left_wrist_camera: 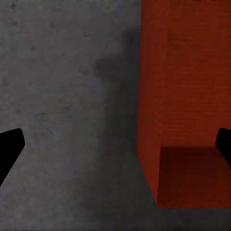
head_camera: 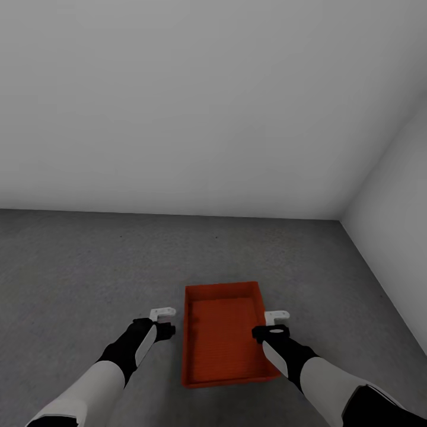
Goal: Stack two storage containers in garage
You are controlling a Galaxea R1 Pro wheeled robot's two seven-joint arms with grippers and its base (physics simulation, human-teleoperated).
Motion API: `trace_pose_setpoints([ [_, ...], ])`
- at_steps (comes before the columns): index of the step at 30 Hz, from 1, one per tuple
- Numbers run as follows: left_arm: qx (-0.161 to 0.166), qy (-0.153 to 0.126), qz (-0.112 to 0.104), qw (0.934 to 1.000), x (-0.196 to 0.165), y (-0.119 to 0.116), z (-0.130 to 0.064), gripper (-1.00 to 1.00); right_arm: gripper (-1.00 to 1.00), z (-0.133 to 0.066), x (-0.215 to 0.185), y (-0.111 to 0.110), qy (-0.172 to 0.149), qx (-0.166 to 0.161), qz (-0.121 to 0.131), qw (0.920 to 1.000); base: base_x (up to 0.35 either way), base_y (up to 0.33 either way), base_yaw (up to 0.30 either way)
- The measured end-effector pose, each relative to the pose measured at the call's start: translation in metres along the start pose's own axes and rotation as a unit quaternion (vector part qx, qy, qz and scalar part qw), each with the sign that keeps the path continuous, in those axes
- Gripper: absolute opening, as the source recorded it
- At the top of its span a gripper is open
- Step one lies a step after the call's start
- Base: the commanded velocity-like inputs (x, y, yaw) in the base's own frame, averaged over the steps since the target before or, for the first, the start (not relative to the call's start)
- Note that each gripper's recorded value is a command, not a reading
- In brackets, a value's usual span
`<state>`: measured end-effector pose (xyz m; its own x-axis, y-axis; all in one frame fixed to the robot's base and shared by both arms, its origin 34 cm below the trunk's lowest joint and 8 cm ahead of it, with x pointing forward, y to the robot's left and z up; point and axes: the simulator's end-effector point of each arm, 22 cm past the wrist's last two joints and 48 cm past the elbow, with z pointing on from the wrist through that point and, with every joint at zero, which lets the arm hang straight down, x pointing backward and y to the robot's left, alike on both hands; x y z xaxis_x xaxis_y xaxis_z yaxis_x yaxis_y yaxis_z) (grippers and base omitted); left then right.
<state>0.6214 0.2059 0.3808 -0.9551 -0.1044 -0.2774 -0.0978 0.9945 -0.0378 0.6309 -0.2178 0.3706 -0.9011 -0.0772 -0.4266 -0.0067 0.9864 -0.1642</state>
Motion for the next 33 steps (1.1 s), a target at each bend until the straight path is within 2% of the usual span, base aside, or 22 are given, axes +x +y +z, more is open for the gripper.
trace_pose_setpoints([
  [33,0.001,-0.015,0.000,0.9999,-0.010,-0.001,-0.003,1.00,1.00,0.000,0.000,-0.005,0.000,0.008,0.004,1.0000,0.000,0.000,0.000],
])
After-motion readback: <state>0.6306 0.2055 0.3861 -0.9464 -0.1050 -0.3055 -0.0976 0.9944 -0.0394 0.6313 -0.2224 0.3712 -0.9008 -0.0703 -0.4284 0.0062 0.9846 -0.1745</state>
